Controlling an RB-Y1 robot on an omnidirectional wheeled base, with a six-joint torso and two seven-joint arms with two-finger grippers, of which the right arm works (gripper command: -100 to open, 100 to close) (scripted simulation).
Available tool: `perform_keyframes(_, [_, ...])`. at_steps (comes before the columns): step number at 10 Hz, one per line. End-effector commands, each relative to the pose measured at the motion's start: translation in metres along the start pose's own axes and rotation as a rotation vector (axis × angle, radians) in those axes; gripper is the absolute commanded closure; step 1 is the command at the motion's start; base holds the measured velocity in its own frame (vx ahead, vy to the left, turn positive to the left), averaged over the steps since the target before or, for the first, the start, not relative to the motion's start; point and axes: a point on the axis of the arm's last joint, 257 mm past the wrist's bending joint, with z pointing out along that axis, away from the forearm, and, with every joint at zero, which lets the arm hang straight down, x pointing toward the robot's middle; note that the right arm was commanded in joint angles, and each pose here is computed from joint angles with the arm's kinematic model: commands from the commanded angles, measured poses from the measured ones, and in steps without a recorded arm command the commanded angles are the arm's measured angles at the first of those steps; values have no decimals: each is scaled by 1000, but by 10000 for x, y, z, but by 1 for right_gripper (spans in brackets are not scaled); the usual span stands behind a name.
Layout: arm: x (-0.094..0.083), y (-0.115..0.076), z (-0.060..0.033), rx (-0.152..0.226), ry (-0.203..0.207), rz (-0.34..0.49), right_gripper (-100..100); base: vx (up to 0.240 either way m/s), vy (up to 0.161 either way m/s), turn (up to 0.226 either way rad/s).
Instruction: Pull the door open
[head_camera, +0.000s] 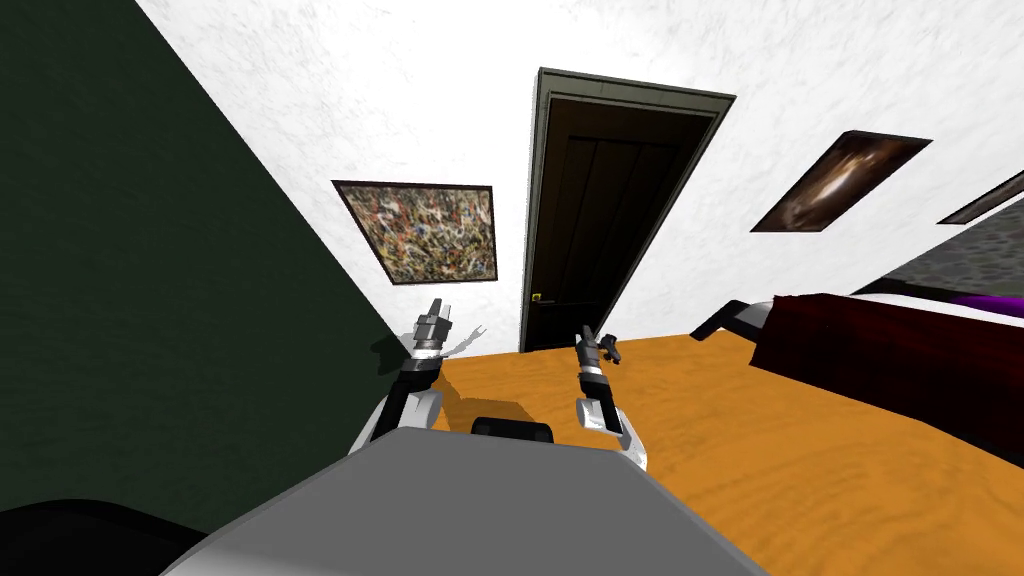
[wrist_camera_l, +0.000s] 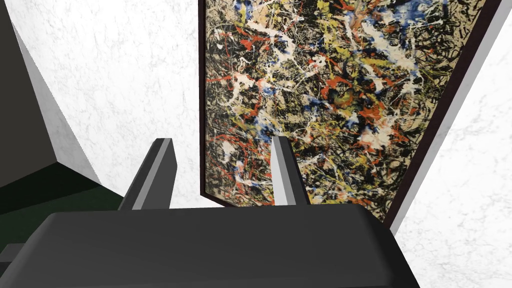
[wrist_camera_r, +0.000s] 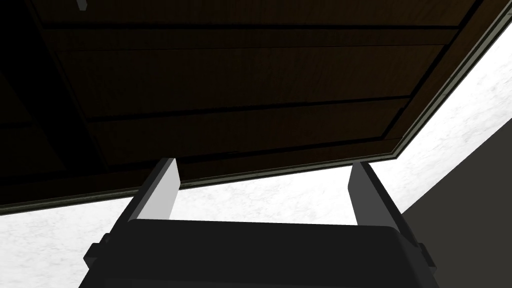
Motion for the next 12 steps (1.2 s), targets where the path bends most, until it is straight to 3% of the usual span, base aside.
perform_keyframes(1, [-29,-140,-20,24,-4,1,-100,44,-24,142])
perform_keyframes(4, [-75,-283,-7,41,-11,5,-100,57,-31,132])
perform_keyframes(12, [-205,-809,-99,131,-35,13,-100,53,-35,124])
